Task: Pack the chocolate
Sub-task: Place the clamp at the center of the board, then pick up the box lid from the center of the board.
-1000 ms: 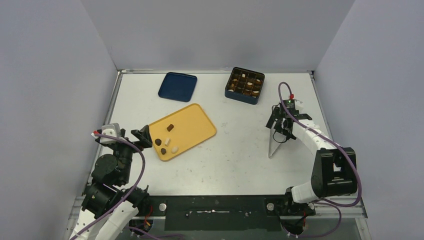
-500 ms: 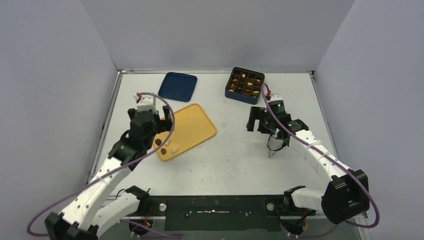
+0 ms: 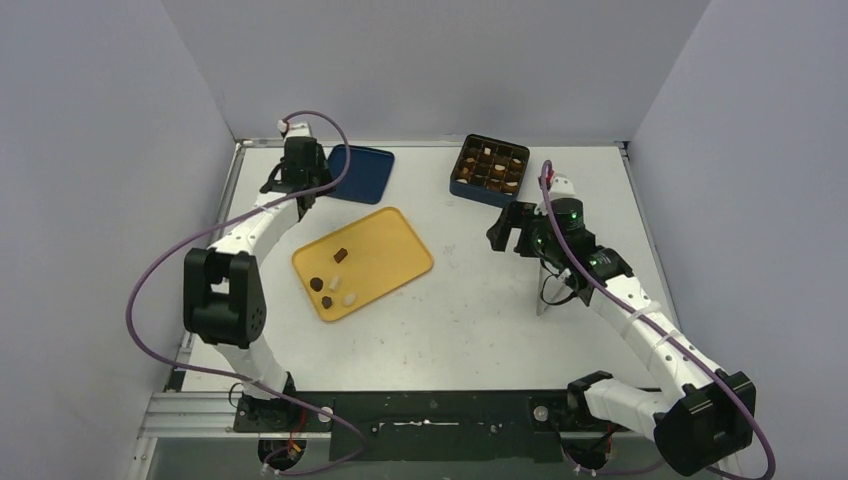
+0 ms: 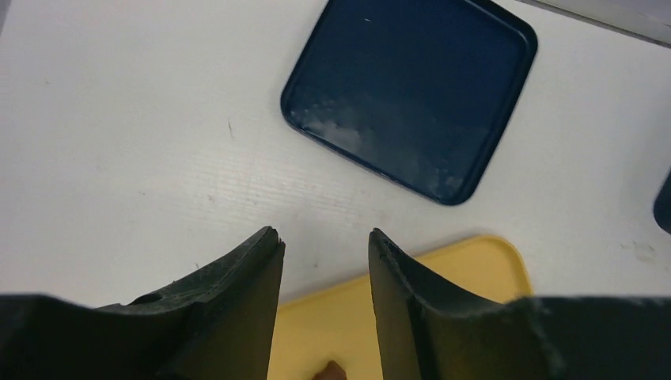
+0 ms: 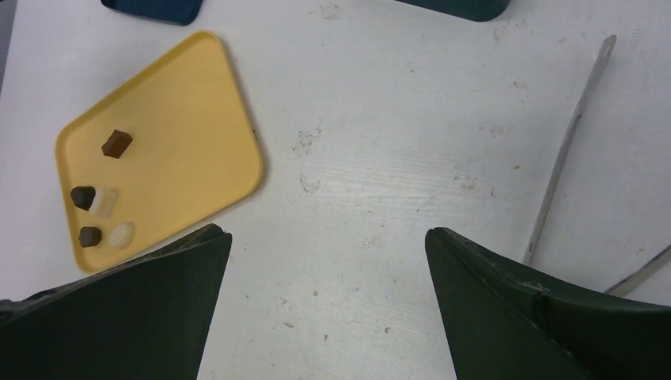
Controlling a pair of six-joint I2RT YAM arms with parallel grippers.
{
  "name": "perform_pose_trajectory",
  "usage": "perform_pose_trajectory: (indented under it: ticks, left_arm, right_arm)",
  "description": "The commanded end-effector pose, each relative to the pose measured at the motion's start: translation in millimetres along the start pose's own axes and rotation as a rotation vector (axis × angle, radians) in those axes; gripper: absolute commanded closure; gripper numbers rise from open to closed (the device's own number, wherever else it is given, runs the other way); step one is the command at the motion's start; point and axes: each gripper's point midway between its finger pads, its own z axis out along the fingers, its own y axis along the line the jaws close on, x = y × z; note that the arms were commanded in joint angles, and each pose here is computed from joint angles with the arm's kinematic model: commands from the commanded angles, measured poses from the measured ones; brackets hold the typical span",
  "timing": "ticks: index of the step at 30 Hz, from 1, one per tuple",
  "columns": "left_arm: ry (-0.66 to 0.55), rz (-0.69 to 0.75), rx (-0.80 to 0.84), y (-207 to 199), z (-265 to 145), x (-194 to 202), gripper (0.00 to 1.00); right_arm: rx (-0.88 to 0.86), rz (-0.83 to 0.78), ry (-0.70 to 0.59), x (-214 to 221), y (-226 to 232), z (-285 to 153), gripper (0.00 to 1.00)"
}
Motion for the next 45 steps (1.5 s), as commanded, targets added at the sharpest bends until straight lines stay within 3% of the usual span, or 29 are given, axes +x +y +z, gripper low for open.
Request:
perform_pose_trajectory:
  ticks: [1, 8, 13, 23, 35, 39, 45]
  left_arm:
    - [-0.181, -0.061, 0.046, -10.3, 27.9, -73.3, 0.58]
    - [-0.059, 0.000, 0.071, -9.8, 114.0, -63.3, 0.58]
    - [-0.025, 0.066, 0.061, -8.9, 146.9, -51.3, 0.58]
    - [0.057, 0.063, 0.030, 11.0, 195.0, -26.6, 0.60]
    - [0.088, 0.092, -0.009, 25.8, 222.5, 2.0, 0.58]
    - [0.125, 0.116, -0.008, 29.3, 227.5, 16.5, 0.63]
    - [0.067, 0.141, 0.032, 19.2, 213.8, -7.7, 0.90]
  right_arm:
    - [-0.115, 0.006, -0.051, -19.4, 32.3, 0.4, 0.00]
    - [-0.156, -0.041, -0.018, -9.8, 53.3, 1.7, 0.00]
    - [-0.169, -0.090, -0.017, -16.2, 65.4, 1.8, 0.00]
    - [-0.137, -0.124, -0.006, -20.2, 65.5, 3.9, 0.00]
    - [-0.138, -0.133, 0.003, -20.9, 68.0, 7.9, 0.00]
    - [-0.137, -0.126, -0.003, -24.2, 69.9, 10.2, 0.00]
    - [-0.043, -0.077, -0.079, -38.2, 56.0, 15.3, 0.00]
